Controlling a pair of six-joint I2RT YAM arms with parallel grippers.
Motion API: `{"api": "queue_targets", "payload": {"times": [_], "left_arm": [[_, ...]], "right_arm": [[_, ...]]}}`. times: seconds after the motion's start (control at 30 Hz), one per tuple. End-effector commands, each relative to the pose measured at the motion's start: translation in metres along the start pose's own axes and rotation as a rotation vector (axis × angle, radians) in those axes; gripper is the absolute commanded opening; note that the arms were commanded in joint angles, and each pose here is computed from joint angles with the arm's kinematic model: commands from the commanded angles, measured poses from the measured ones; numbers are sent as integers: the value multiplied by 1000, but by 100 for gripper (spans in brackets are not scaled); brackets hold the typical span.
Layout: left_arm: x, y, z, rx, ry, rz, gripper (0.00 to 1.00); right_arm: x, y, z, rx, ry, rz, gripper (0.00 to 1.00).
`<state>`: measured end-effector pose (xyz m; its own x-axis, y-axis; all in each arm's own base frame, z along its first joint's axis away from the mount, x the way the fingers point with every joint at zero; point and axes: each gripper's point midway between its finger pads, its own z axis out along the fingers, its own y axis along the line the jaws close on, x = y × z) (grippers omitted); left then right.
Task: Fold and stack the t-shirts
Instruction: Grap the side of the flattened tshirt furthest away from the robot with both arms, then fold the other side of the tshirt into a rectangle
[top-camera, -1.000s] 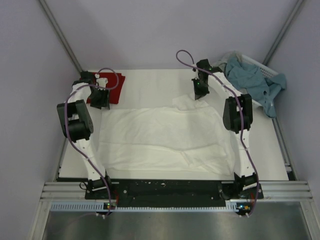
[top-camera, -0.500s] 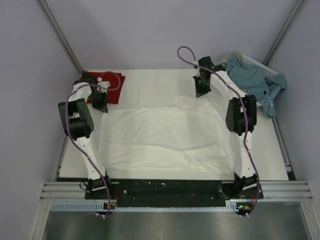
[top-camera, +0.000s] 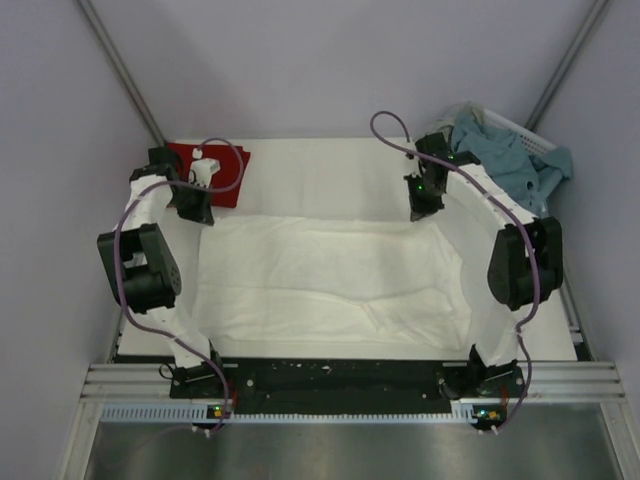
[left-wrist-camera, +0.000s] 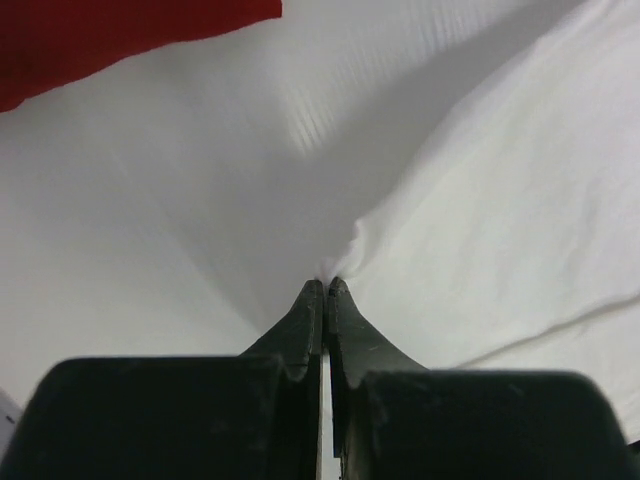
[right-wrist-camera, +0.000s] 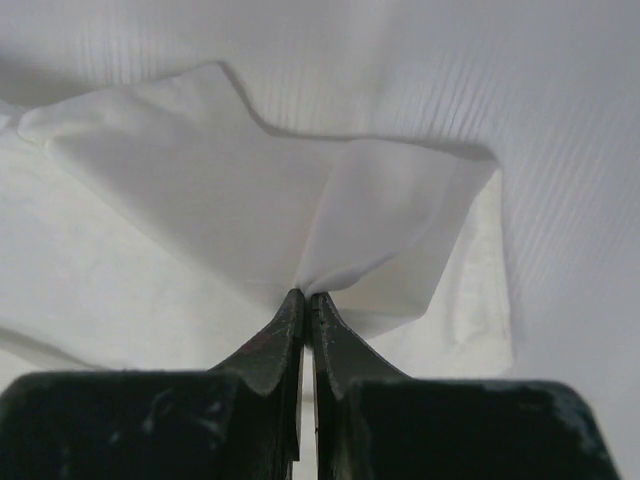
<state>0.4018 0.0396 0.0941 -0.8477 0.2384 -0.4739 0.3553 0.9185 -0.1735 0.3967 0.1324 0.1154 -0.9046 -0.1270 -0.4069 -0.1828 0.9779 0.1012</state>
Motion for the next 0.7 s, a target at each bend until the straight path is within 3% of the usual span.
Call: {"api": "queue_targets", "payload": {"times": [0.0, 0.2, 0.43, 0.67], "left_arm": [[-1, -4, -27, -41, -70, 123, 0], [37, 6, -39, -155, 18, 160, 0], [81, 3, -27, -151, 115, 183, 0], [93, 8, -22, -175, 147, 213, 0]], "right_arm": [[21, 6, -26, -15, -37, 11, 0], [79, -6, -44, 23, 8, 45, 0], [141, -6, -28, 16, 148, 126, 0], [162, -11, -17, 54, 212, 174, 0]]}}
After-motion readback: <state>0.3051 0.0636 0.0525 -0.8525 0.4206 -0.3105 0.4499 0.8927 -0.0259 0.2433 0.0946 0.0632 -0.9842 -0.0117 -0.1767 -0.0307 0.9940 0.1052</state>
